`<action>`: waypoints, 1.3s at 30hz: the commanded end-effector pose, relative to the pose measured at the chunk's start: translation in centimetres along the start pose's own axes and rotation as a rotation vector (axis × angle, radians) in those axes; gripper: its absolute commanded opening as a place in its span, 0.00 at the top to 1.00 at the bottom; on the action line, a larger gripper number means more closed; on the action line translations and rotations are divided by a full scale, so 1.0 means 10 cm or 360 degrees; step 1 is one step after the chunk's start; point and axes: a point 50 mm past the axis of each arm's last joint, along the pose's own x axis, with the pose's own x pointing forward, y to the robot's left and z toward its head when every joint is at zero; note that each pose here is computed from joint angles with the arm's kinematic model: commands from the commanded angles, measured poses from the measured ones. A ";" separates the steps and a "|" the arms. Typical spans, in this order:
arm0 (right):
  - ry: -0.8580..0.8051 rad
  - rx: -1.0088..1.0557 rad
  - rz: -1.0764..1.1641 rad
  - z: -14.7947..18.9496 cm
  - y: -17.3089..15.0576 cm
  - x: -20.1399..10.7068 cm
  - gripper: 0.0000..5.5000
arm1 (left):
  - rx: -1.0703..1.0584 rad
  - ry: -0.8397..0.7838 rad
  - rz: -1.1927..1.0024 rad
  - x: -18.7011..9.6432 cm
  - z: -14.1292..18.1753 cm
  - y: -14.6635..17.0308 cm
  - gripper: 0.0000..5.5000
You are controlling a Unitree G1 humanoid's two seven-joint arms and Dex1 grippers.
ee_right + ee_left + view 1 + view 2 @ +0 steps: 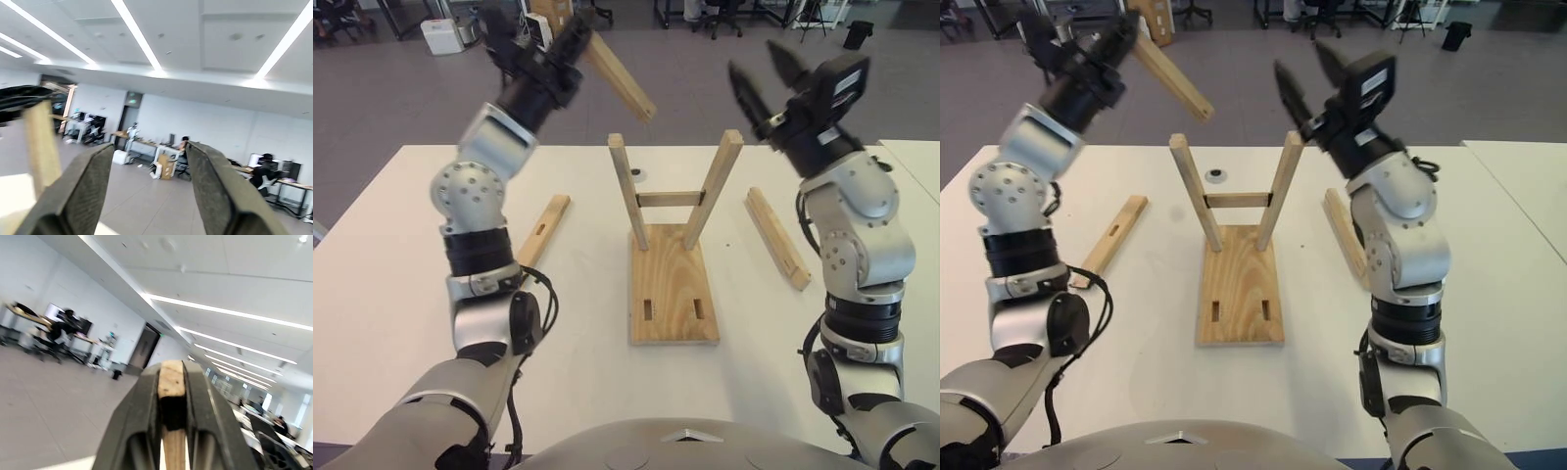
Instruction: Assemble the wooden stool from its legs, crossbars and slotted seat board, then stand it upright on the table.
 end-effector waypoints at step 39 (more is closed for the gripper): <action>0.0689 -0.0447 -0.0828 -0.76 -0.79 -0.87 0.51 | 0.0707 0.0691 0.0886 -1.61 -0.76 1.20 0.93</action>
